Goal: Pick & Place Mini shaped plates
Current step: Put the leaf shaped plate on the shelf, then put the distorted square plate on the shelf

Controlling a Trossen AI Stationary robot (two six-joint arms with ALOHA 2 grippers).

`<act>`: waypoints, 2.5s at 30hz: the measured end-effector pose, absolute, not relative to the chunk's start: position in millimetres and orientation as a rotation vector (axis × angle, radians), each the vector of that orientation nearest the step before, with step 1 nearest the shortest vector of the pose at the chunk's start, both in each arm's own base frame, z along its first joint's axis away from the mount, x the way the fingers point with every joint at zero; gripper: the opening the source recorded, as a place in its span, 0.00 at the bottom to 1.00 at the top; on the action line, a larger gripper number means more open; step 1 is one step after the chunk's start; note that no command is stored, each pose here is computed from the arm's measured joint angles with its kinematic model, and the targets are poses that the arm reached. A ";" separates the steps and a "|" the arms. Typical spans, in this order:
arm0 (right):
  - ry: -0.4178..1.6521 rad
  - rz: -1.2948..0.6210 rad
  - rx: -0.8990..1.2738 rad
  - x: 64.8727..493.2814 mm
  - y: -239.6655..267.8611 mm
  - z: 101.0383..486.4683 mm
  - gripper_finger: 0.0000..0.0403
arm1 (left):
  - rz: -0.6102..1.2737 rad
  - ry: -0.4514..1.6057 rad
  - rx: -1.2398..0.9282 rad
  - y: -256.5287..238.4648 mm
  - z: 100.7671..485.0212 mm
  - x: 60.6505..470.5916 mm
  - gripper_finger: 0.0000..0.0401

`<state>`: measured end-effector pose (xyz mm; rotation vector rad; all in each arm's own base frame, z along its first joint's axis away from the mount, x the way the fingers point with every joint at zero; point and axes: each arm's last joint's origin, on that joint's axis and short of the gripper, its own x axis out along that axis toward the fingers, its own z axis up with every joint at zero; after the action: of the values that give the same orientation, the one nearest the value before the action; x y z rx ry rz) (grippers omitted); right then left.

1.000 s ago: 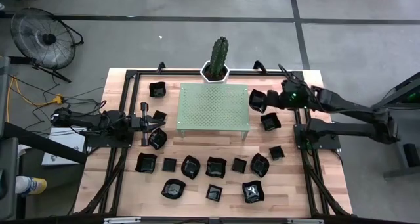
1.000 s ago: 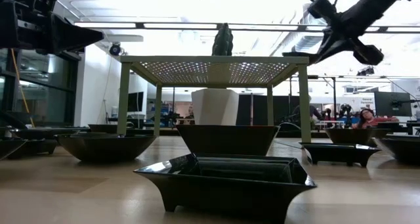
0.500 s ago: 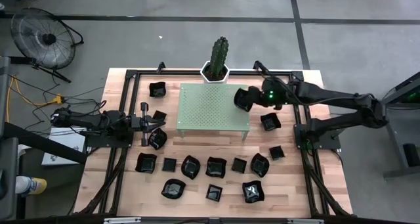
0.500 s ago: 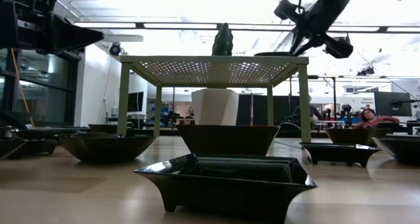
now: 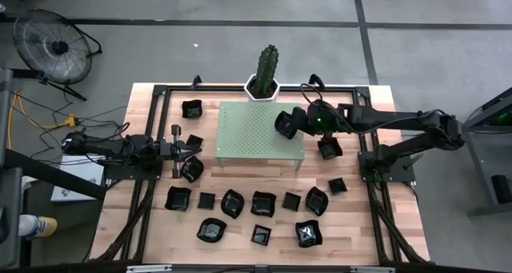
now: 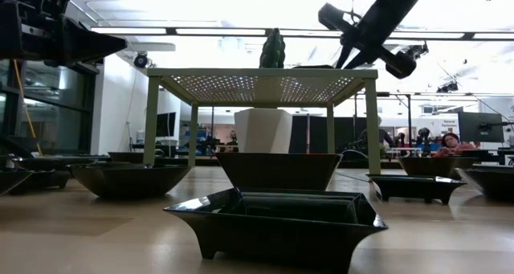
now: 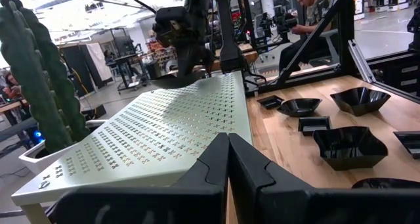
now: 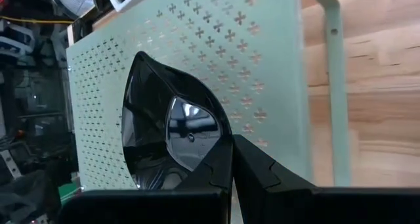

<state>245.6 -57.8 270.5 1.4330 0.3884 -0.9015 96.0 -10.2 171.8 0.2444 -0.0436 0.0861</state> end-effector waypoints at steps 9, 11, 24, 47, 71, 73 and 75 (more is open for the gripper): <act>0.413 -0.914 1.427 249.9 -57.0 264.7 0.00 | 0.086 -0.044 0.244 -10.2 171.9 96.0 0.00; 0.411 -0.916 1.424 249.7 -57.1 264.7 0.00 | 0.086 -0.044 0.244 -10.1 171.9 96.0 0.00; 0.436 -0.895 1.380 249.7 -57.0 264.7 0.17 | 0.086 -0.044 0.244 -10.1 171.9 96.0 0.00; 0.693 -1.057 1.201 183.2 -36.1 277.9 0.31 | 0.086 -0.043 0.244 -10.2 171.8 96.0 0.00; 1.126 -1.213 1.062 144.2 -26.6 218.7 0.31 | 0.086 -0.044 0.244 -10.1 171.8 96.0 0.00; 1.132 -1.216 1.080 141.2 -27.4 211.1 0.31 | 0.086 -0.044 0.244 -10.2 171.8 96.0 0.00; 1.128 -1.216 1.090 140.7 -29.2 208.8 0.31 | 0.086 -0.044 0.244 -10.2 171.8 96.0 0.00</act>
<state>140.7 -29.2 208.8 1.0903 1.1279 -1.2160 96.0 -10.2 171.8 0.2444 -0.0437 0.0861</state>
